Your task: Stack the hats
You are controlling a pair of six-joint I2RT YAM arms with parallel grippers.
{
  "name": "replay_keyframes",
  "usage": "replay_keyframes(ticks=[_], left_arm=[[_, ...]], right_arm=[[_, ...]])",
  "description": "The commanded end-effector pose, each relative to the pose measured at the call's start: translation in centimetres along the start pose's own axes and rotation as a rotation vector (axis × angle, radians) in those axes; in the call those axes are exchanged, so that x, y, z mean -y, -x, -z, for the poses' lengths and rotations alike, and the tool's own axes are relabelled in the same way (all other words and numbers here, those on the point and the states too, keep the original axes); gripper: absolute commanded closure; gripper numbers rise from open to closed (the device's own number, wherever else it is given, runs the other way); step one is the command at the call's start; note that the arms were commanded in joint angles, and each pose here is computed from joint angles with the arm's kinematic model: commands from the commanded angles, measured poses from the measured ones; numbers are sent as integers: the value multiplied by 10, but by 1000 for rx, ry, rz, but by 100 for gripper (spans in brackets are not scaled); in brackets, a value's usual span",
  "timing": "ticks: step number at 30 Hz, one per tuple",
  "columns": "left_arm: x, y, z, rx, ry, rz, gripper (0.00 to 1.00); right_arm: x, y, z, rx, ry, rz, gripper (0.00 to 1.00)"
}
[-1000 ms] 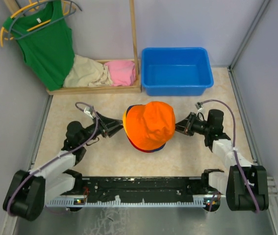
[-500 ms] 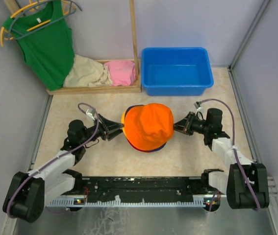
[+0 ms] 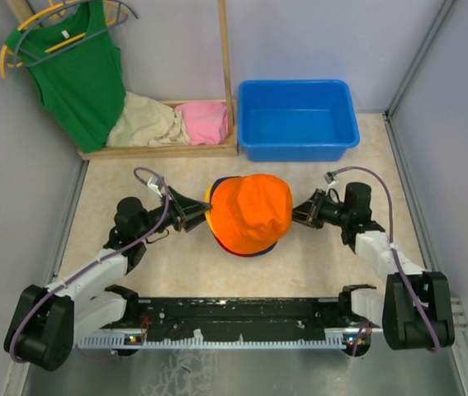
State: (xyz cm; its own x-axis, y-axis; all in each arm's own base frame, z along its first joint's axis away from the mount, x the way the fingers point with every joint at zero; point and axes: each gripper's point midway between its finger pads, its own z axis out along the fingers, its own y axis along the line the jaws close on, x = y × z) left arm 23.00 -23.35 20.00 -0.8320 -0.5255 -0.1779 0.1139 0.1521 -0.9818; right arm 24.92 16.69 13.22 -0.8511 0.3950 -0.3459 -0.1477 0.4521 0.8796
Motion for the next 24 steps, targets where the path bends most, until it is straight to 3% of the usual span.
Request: replay_keyframes(ticks=[1,10,18,24], left_arm=[[24,5,-2,7,-62,-37,33],[34,3,-16,-31,-79,-43,34],[33,-4,-28,-61,-89,-33,43],[23,-4,-34,-63,-64,-23,83]], right_arm=[[-18,15,-4,20,39,67,100],[-17,15,-5,18,33,65,100],[-15,16,-6,12,21,67,100],[-16,17,-6,11,19,71,100]])
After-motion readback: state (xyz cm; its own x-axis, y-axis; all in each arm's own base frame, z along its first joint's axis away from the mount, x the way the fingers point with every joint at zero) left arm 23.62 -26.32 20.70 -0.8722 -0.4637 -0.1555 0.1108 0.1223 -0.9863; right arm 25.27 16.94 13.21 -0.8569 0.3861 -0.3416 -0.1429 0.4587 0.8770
